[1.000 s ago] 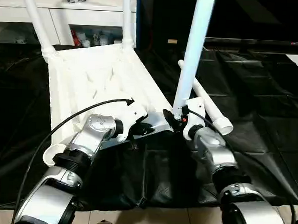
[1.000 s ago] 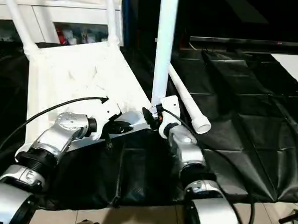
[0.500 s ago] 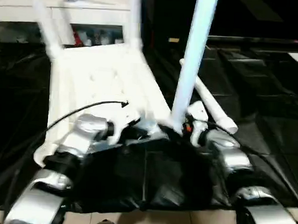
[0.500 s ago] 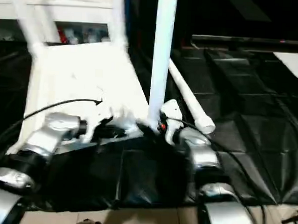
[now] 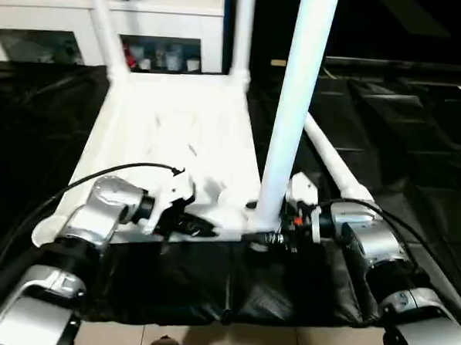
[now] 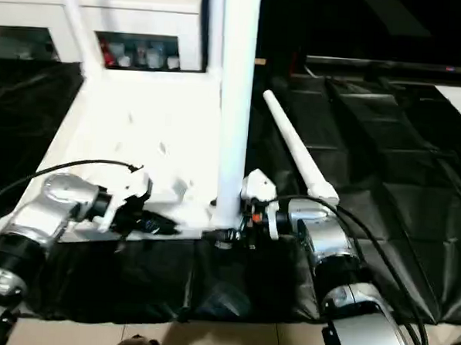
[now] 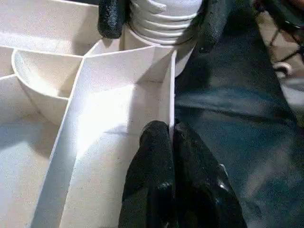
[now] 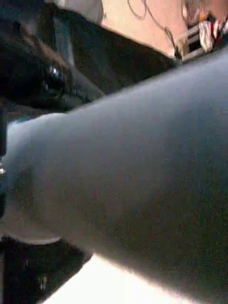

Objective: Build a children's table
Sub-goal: Rotate leg to tighten

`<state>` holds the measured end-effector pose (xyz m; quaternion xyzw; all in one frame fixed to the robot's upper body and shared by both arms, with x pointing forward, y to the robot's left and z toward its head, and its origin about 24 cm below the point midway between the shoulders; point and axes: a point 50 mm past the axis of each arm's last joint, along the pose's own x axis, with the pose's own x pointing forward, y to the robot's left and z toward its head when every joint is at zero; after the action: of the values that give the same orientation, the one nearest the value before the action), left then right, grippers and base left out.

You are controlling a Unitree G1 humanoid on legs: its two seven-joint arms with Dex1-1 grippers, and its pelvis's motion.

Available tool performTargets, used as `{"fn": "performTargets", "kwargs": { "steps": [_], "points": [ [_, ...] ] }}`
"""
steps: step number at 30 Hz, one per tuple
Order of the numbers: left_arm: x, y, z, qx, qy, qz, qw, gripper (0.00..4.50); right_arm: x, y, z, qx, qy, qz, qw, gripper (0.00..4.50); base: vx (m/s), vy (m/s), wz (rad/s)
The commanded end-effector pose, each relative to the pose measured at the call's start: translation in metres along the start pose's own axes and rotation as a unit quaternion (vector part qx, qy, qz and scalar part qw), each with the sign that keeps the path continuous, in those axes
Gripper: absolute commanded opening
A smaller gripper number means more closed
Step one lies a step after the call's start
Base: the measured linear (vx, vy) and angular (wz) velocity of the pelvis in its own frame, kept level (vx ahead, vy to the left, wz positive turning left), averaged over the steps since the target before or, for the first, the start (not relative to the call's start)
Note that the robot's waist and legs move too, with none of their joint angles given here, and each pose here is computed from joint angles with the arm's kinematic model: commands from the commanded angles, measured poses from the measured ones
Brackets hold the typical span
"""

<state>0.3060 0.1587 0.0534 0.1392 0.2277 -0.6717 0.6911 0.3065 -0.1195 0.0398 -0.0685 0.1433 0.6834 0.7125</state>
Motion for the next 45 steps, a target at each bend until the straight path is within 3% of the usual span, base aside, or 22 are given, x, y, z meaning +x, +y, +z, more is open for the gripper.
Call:
{"fn": "performTargets", "kwargs": {
  "steps": [1,6,11,13,14,15,16,18,19,23,26,31,33,35,38,42,45],
  "points": [
    [0.012,-0.003,0.018,0.038,-0.030,-0.030,0.998,0.00,0.020,0.011,0.001,-0.007,0.016,0.067,0.998,3.02,0.000,0.000,0.00],
    [0.013,-0.002,0.017,0.038,-0.025,-0.022,0.999,0.00,0.021,0.014,0.000,-0.002,0.012,0.070,0.997,2.76,0.000,0.000,0.00],
    [0.021,0.009,0.023,0.035,-0.028,0.049,0.998,0.00,0.029,-0.001,0.004,0.032,-0.039,-0.055,0.997,2.74,0.000,0.000,0.00],
    [0.026,0.017,0.026,0.032,-0.016,0.096,0.995,0.00,0.035,-0.013,0.004,0.046,-0.046,-0.150,0.987,2.74,0.000,0.000,0.00],
    [0.026,0.017,0.026,0.032,-0.016,0.098,0.995,0.00,0.035,-0.013,0.004,0.046,-0.046,-0.153,0.986,2.74,0.000,0.000,0.00],
    [0.029,0.021,0.028,0.026,-0.016,0.122,0.992,0.00,0.037,-0.019,0.002,0.065,-0.048,-0.200,0.976,2.74,0.000,0.000,0.00],
    [0.037,0.029,0.037,0.009,-0.031,0.170,0.985,0.00,0.043,-0.027,-0.001,0.098,-0.053,-0.290,0.951,2.73,0.000,0.000,0.00],
    [0.041,0.031,0.040,0.003,-0.038,0.185,0.982,0.00,0.046,-0.029,-0.003,0.113,-0.054,-0.320,0.939,2.73,0.000,0.000,0.00],
    [0.049,0.033,0.045,-0.006,-0.047,0.209,0.977,0.00,0.052,-0.031,-0.004,0.122,-0.048,-0.361,0.923,2.73,0.000,0.000,0.00],
    [0.066,0.034,0.053,-0.015,-0.059,0.242,0.968,0.00,0.068,-0.031,-0.002,0.138,-0.053,-0.409,0.901,2.73,0.000,0.000,0.00],
    [0.075,0.030,0.055,-0.006,-0.060,0.235,0.970,0.00,0.076,-0.030,0.002,0.125,-0.057,-0.416,0.899,3.07,0.000,0.000,0.00],
    [0.077,0.026,0.053,0.002,-0.058,0.217,0.974,0.00,0.075,-0.032,0.007,0.118,-0.076,-0.407,0.903,3.76,0.000,0.000,0.00],
    [0.072,0.023,0.050,0.013,-0.058,0.198,0.978,0.00,0.071,-0.032,0.011,0.099,-0.087,-0.379,0.916,3.86,0.000,0.000,0.00],
    [0.065,0.018,0.045,0.031,-0.052,0.163,0.985,0.00,0.062,-0.032,0.008,0.056,-0.059,-0.356,0.931,4.07,0.000,0.000,0.00],
    [0.061,0.016,0.041,0.036,-0.047,0.150,0.987,0.00,0.057,-0.032,0.007,0.040,-0.049,-0.337,0.939,4.07,0.000,0.000,0.00],
    [0.050,0.011,0.035,0.049,-0.050,0.104,0.992,0.00,0.050,-0.023,0.009,0.017,-0.060,-0.227,0.972,4.07,0.000,0.000,0.00],
    [0.045,0.009,0.035,0.050,-0.056,0.085,0.994,0.00,0.047,-0.017,0.009,0.012,-0.061,-0.172,0.983,4.07,0.000,0.000,0.00]
  ]
}}
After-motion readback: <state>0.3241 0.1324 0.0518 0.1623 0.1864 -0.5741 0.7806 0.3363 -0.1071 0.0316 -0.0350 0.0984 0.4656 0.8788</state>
